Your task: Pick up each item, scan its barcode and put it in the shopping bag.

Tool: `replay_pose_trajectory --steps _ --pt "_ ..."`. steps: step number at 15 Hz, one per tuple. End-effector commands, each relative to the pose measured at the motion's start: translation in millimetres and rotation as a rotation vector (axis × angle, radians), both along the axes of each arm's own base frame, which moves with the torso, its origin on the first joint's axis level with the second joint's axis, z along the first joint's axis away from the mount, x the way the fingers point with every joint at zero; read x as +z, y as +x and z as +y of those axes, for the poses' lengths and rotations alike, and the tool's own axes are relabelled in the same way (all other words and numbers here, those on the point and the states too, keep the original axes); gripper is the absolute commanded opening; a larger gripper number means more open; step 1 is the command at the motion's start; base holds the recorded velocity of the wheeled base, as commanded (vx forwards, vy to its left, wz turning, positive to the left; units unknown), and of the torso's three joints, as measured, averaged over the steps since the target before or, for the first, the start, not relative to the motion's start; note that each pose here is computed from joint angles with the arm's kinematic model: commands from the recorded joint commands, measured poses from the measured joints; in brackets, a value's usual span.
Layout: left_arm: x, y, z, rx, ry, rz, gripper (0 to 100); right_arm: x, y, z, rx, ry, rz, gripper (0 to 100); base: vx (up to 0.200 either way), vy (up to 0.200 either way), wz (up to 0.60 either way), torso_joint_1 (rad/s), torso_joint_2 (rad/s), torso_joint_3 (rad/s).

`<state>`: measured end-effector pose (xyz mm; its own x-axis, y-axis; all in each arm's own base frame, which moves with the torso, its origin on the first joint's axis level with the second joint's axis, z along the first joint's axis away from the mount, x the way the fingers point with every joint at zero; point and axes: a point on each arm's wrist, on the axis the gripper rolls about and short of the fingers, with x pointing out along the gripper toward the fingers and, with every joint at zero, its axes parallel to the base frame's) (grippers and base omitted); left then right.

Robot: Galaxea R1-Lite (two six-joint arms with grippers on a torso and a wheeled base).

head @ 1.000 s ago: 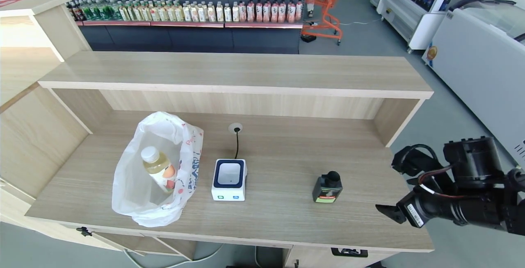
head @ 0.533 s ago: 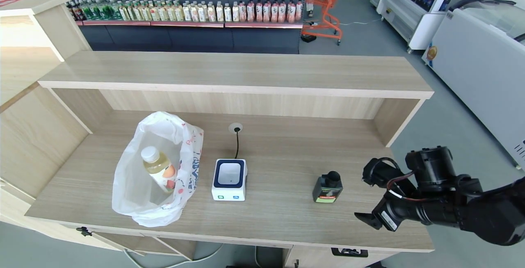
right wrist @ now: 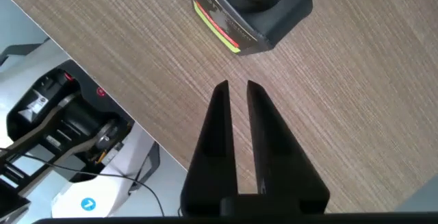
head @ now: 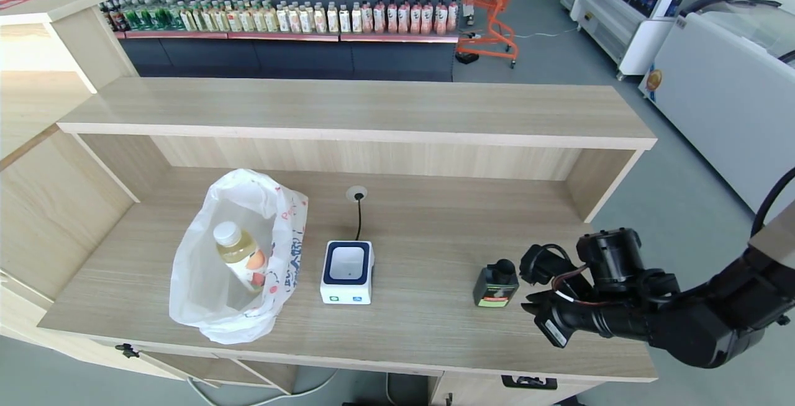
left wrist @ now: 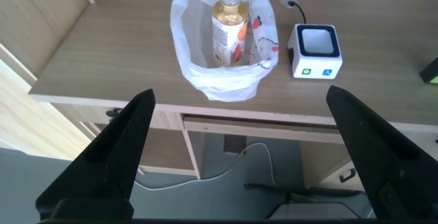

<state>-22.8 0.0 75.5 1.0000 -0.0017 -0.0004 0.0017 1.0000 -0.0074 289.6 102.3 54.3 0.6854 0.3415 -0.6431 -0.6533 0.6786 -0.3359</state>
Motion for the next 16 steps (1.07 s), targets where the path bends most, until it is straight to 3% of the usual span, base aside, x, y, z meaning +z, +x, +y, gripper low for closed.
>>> replay_pose_trajectory --steps 1,5,6,10,16 --pt "0.0 0.0 0.0 0.0 0.0 0.0 100 -9.0 4.5 5.9 0.017 -0.001 0.011 0 0.0 0.0 0.0 0.0 0.0 0.0" --pt "0.0 0.0 0.0 0.0 0.0 0.0 100 5.7 -4.5 9.7 0.04 0.011 -0.029 0 0.0 0.0 0.0 0.0 0.0 0.0" --pt "0.0 0.0 0.0 0.0 0.0 0.0 100 9.4 -10.0 8.0 0.041 0.009 -0.037 100 0.0 0.0 0.0 0.0 0.0 0.0" --pt "0.0 0.0 0.0 0.0 0.0 0.0 100 11.8 -1.1 5.6 0.024 0.003 -0.061 100 0.0 0.0 0.0 0.0 0.0 0.0" --pt "0.0 0.0 0.0 0.0 0.0 0.0 100 -11.9 44.5 27.8 0.048 0.005 -0.068 100 0.0 0.0 0.0 0.0 0.0 0.0"
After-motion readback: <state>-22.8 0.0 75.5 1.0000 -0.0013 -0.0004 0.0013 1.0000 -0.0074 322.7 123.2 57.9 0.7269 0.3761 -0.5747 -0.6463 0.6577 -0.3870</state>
